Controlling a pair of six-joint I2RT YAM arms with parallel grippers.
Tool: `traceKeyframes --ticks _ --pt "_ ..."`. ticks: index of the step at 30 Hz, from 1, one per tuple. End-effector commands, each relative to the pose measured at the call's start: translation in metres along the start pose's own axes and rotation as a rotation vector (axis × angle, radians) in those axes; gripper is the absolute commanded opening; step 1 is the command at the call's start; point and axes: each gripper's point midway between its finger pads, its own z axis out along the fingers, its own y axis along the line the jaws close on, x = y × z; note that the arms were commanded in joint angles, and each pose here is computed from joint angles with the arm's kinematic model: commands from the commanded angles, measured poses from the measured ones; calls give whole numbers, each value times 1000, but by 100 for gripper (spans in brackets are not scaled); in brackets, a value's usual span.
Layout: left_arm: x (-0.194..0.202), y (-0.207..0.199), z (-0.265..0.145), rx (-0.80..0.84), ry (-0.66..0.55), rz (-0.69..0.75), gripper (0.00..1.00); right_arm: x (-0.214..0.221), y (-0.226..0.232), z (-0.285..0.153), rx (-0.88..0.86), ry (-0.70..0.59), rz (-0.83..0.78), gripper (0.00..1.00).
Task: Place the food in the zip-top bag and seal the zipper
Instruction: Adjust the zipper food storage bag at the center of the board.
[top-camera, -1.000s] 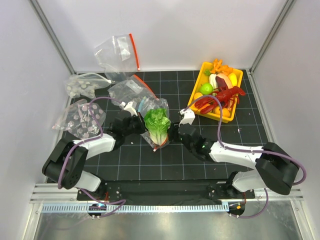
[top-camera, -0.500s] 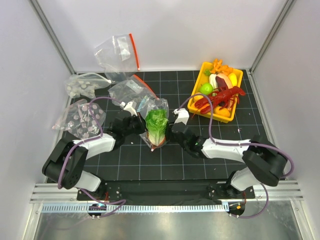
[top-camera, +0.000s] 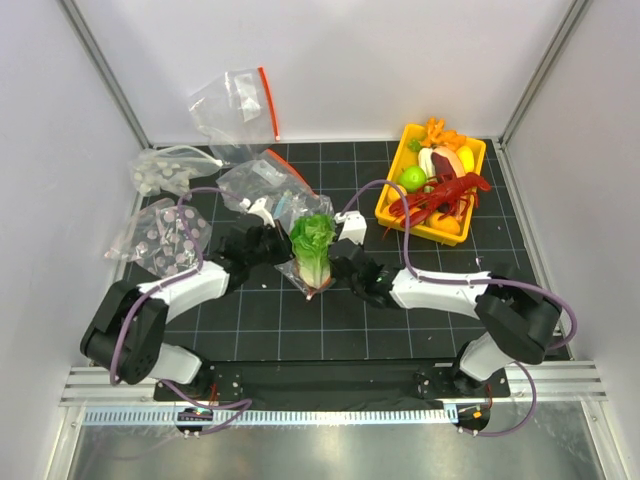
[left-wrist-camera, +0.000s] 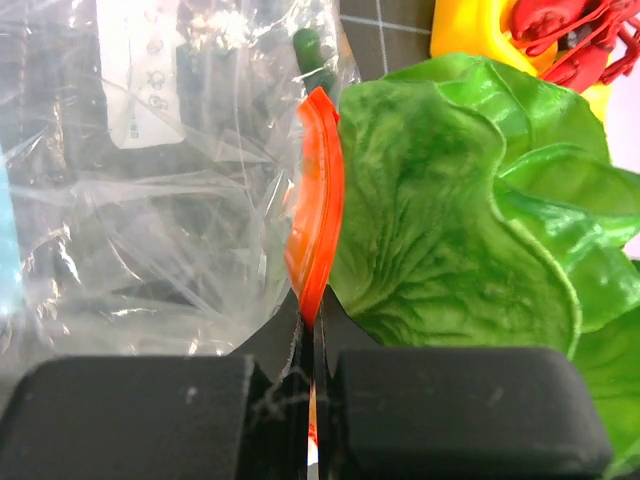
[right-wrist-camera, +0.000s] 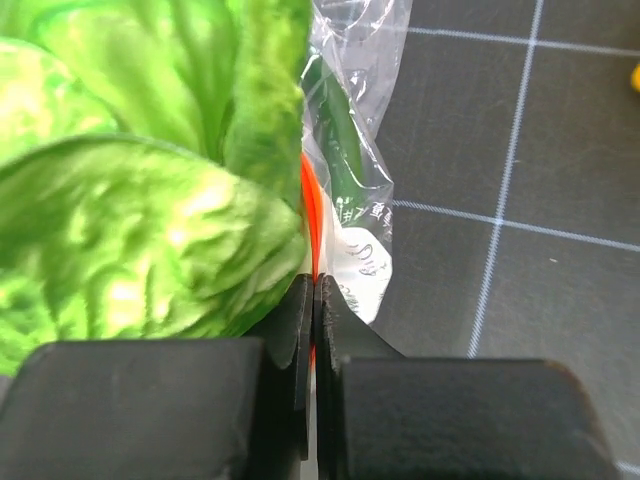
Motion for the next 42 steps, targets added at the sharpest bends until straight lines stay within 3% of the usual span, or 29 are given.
traceKeyframes --ticks 1,8,13,15,19,21,23,27,37,42 --pt "-31 -30 -24 -5 -38 24 0 -55 10 -25 -8 -84 16 1" --pt "-49 -59 -72 -17 -13 2 0 -97 3 -50 57 -37 -51 1" --pt "-62 -74 -103 12 -75 -3 0 -118 -27 -44 147 -39 -28 1" --pt "-64 -78 -104 20 -79 -9 0 -114 -39 -34 242 -23 -69 1" --pt "-71 -89 -96 -4 -52 -4 0 -127 -16 -26 320 -73 -136 1" --pt "-70 -81 -78 -95 -41 27 0 -117 -3 -21 359 -71 -201 1" --pt "-66 -81 -66 -166 -25 89 0 -134 1 -24 432 -126 -211 1" --pt "-81 -60 -65 -313 -74 145 0 -137 -8 -25 527 -126 -267 1" --pt "-104 -52 -90 -346 -169 118 0 -174 -45 -72 520 -243 -159 1" --pt "-111 -77 -90 -264 -148 94 0 -189 -31 -87 379 -242 -117 1"
